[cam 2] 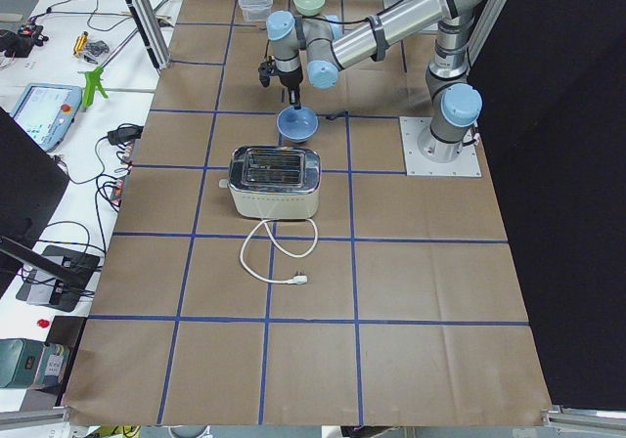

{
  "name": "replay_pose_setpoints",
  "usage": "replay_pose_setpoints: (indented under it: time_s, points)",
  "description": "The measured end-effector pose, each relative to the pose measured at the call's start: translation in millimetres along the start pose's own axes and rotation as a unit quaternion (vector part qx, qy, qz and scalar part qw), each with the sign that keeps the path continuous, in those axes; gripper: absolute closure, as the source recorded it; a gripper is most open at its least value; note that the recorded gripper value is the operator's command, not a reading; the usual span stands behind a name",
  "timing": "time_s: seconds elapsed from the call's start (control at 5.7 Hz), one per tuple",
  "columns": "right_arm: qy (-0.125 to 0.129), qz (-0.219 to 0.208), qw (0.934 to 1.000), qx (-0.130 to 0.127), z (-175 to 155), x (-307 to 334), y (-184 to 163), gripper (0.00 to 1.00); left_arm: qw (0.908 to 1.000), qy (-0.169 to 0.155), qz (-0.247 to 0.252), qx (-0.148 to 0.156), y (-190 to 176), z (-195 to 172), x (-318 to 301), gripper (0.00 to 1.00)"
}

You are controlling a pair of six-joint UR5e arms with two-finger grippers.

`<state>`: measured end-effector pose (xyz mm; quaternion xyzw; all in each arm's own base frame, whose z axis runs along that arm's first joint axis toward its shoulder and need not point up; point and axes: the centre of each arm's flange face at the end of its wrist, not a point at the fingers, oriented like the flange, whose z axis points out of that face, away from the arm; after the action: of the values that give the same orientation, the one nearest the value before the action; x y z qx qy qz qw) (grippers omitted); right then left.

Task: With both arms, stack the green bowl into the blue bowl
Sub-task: 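Carry the blue bowl to table center while the right gripper descends to the green bowl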

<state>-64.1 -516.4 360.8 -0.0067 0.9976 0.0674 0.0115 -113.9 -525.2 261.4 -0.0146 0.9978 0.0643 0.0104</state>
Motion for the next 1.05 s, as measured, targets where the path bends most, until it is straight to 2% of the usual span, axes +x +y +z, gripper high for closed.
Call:
replay_pose_setpoints:
  time_s: [0.35,0.53,0.7,1.05]
  points:
    - [0.004,-0.002,0.9997,0.024,69.8,12.4,9.3,0.00,0.9997,0.012,0.010,0.020,-0.9,-41.7,57.8,1.00]
    - [-0.002,0.002,0.9998,0.019,96.0,13.8,11.2,0.00,0.9987,0.023,0.022,0.040,13.0,-59.6,120.1,1.00]
    - [-0.005,0.002,0.9999,0.013,122.5,12.0,14.5,0.00,0.9973,0.028,0.047,0.050,23.5,-58.5,182.3,0.99]
    - [-0.007,0.003,0.9999,0.011,166.2,1.6,32.7,0.02,0.9899,0.037,0.105,0.088,22.8,-22.9,260.4,0.98]
